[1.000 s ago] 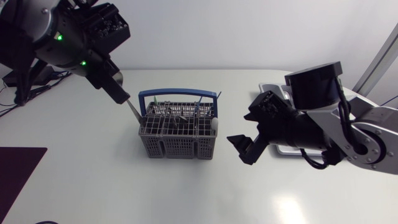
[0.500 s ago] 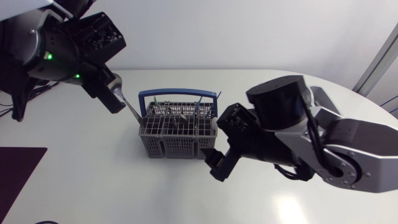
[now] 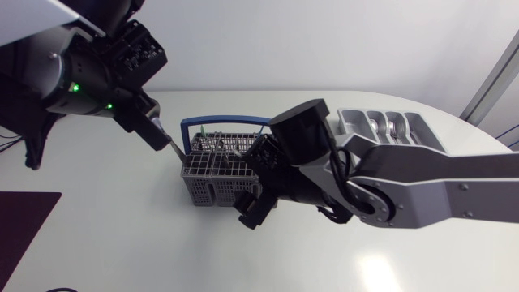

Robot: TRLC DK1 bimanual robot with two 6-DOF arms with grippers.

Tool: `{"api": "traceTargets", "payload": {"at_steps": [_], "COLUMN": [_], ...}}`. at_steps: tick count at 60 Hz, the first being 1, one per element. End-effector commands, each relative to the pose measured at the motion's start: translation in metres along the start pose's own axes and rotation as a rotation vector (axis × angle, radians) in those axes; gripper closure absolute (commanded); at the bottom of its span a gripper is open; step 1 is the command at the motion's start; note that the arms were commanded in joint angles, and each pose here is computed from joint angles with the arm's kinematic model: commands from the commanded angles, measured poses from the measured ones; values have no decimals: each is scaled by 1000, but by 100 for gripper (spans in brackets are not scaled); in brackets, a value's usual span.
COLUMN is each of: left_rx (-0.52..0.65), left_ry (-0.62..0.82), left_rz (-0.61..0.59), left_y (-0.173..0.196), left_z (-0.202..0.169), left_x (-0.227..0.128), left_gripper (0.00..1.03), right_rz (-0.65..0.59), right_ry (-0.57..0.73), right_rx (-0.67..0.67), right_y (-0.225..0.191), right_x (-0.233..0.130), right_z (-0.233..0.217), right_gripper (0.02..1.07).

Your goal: Unload the cutlery basket into the drawer organizer.

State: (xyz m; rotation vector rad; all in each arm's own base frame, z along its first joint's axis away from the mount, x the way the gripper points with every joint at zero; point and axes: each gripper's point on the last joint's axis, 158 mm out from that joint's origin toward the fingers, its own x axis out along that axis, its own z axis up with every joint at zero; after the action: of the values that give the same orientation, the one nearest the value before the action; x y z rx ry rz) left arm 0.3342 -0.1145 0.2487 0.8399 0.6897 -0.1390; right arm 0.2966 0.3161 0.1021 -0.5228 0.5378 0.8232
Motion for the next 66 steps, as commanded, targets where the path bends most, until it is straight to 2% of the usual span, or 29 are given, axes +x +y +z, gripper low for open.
{"api": "traceTargets", "payload": {"at_steps": [1,14,30,66], "left_rx": [-37,-59,-59,-58], "left_ry": [24,32,26,-38], "left_rz": [19,68,115,77], "left_y": [-3,0,5,-7], "left_z": [-9,-11,-7,21], "left_x": [3,1,-5,-19], "left_gripper": [97,97,97,97], "right_rz": [-3,14,29,32], "right_ry": [-12,-30,-25,-50], "right_rx": [17,10,2,-3], "right_y": [1,14,26,33], "right_x": [9,27,44,54], "right_z": [13,29,28,30], "right_gripper": [9,9,9,9]}}
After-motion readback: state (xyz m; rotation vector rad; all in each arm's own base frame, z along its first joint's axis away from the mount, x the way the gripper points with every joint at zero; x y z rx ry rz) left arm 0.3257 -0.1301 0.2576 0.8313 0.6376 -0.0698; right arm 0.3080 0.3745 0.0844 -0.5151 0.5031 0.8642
